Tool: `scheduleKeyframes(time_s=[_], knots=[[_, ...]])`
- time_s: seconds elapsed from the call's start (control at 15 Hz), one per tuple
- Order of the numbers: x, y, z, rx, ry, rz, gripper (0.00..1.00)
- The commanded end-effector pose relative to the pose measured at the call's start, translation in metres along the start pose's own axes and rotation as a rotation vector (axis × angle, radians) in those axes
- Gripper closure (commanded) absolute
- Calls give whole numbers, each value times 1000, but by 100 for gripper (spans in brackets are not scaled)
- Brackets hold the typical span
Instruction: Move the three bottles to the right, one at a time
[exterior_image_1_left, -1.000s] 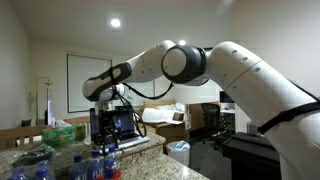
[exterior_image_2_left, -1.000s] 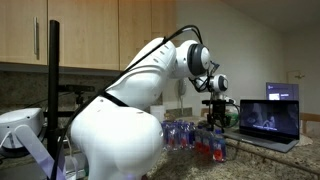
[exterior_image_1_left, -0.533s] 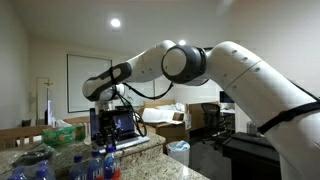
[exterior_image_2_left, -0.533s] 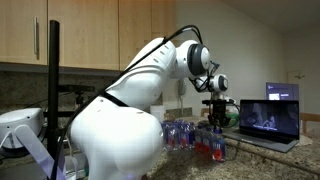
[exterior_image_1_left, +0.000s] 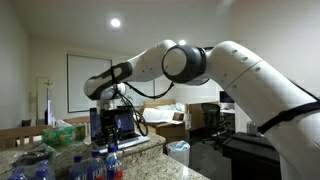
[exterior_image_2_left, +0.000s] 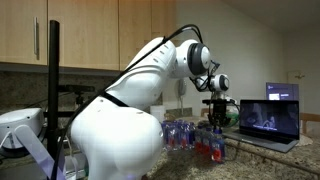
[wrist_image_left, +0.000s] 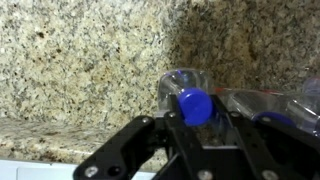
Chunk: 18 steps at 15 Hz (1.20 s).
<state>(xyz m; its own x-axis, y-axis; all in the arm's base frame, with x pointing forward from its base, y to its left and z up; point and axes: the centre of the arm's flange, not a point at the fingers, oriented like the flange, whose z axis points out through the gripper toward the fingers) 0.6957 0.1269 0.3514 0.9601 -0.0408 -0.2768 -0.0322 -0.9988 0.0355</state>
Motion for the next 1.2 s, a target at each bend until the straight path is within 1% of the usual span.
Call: scheduleKeyframes(time_s=[0.0, 0.2, 0.47, 0.73, 1.13], knots=[[-23, 18, -14, 47, -27, 80, 86], [-27, 35, -18, 76, -13, 126, 86], [-26, 64, -22, 103, -13, 154, 86], [-32, 98, -23, 96, -19, 186, 86], [-45, 165, -24, 91, -25, 236, 86]])
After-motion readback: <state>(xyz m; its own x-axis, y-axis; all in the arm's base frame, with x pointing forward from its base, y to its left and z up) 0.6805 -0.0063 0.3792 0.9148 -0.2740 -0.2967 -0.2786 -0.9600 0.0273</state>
